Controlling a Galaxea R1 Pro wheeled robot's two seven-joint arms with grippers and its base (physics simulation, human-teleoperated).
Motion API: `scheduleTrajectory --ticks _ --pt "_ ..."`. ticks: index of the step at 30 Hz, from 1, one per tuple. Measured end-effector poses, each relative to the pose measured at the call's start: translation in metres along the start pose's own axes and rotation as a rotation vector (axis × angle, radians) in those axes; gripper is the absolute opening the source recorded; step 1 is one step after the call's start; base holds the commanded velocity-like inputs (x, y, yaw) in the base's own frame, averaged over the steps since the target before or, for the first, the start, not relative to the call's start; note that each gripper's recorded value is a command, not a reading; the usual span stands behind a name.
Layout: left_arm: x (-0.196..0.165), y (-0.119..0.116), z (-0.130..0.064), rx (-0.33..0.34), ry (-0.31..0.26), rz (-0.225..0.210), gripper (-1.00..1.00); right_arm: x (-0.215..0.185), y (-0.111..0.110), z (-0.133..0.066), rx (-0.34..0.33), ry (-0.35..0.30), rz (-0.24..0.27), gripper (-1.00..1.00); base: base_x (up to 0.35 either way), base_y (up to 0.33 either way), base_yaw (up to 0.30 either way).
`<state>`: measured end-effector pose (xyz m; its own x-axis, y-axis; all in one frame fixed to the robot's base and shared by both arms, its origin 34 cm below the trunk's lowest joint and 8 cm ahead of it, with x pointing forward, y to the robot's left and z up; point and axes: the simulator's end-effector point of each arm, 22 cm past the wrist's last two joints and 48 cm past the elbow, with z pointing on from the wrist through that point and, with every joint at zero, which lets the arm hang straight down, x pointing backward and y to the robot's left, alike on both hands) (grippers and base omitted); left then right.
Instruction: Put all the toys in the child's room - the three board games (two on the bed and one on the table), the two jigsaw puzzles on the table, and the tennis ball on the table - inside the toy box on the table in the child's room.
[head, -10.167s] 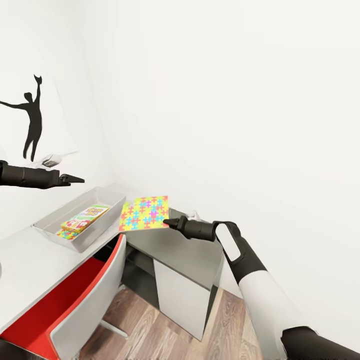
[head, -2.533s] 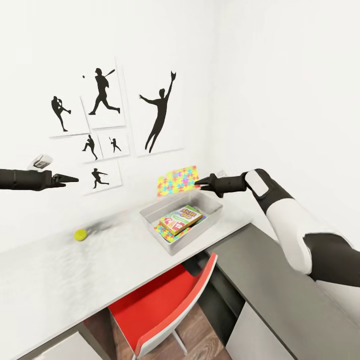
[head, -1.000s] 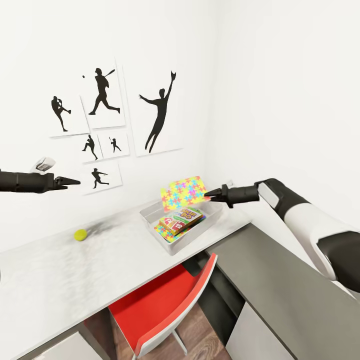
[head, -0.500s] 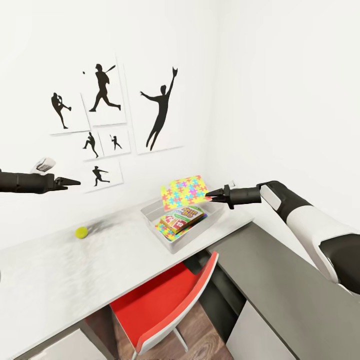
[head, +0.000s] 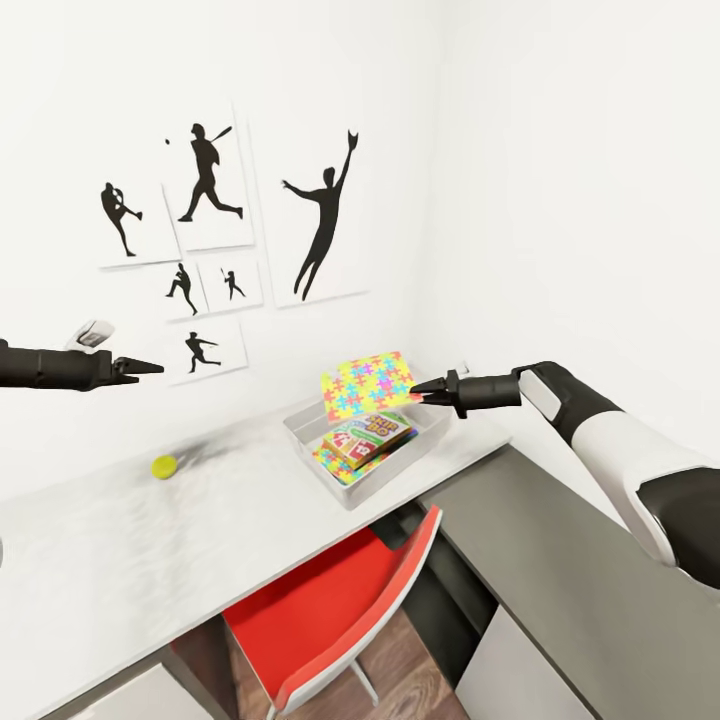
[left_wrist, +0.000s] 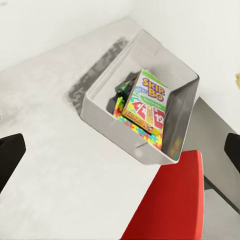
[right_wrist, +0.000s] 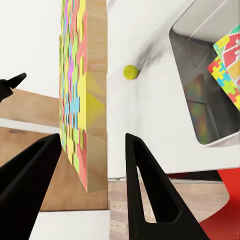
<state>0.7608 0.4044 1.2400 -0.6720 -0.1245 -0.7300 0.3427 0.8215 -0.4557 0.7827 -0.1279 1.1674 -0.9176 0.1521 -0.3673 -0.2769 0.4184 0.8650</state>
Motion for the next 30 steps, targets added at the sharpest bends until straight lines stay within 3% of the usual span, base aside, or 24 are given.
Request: scheduleTrajectory --ticks 30 --pt "0.0022 0.0012 0.0041 0.001 0.006 -0.003 1.00 -0.0006 -0.0085 -0.0056 0.001 -0.007 0.018 -1.00 0.008 0.008 0.000"
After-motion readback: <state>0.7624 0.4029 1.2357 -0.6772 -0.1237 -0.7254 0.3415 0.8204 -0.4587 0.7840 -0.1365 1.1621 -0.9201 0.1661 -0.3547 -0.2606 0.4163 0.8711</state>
